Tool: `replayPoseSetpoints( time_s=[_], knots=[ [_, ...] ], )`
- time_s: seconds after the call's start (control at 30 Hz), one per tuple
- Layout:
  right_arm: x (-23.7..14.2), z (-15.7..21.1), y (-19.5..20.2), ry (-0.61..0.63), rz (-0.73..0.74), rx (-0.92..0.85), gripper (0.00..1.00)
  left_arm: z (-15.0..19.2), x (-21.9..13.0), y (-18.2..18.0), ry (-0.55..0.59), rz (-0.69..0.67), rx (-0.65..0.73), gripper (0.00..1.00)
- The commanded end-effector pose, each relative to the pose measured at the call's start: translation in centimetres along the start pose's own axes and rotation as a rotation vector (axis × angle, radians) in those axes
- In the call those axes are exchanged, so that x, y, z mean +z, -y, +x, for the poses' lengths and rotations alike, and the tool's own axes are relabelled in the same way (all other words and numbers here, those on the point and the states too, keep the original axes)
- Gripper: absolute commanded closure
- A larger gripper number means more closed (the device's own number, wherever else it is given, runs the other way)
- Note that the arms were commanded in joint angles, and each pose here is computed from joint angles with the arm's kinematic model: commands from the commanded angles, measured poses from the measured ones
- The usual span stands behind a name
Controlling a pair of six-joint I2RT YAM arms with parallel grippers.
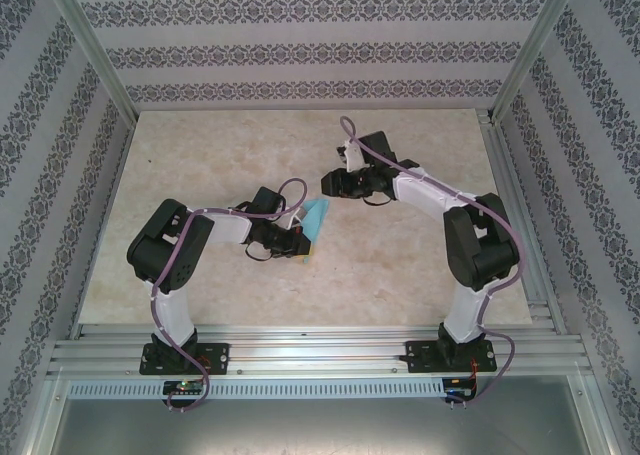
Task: Fold a paper plane with a square sheet of paper (fold left side to right side)
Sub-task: Fold the wing for the fifth time at the center of the table.
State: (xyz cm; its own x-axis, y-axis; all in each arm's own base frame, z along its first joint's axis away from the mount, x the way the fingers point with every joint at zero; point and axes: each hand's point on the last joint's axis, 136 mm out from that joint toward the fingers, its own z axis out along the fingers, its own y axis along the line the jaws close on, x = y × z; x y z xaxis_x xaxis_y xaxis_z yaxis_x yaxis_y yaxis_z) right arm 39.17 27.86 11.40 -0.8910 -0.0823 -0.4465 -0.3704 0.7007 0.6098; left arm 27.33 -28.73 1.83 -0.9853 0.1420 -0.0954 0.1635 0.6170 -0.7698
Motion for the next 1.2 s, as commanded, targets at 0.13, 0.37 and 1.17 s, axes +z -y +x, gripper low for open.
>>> replayPoseSetpoints(
  time_s=[0.13, 0.37, 1.17],
  knots=[
    [1.9, 1.6, -0.3, 0.001, -0.049, 0.095, 0.76, 3.8, 2.2, -3.6, -0.107, -0.141, -0.046, 1.00],
    [3.3, 4.9, -2.0, 0.005, -0.100, 0.156, 0.86, 3.5, 2.2, -3.4, -0.105, -0.139, -0.039, 1.00],
    [7.2, 8.4, 2.7, -0.083, 0.104, 0.292, 0.87, 4.4, 2.7, -3.4, -0.129, -0.130, -0.031, 1.00]
  ],
)
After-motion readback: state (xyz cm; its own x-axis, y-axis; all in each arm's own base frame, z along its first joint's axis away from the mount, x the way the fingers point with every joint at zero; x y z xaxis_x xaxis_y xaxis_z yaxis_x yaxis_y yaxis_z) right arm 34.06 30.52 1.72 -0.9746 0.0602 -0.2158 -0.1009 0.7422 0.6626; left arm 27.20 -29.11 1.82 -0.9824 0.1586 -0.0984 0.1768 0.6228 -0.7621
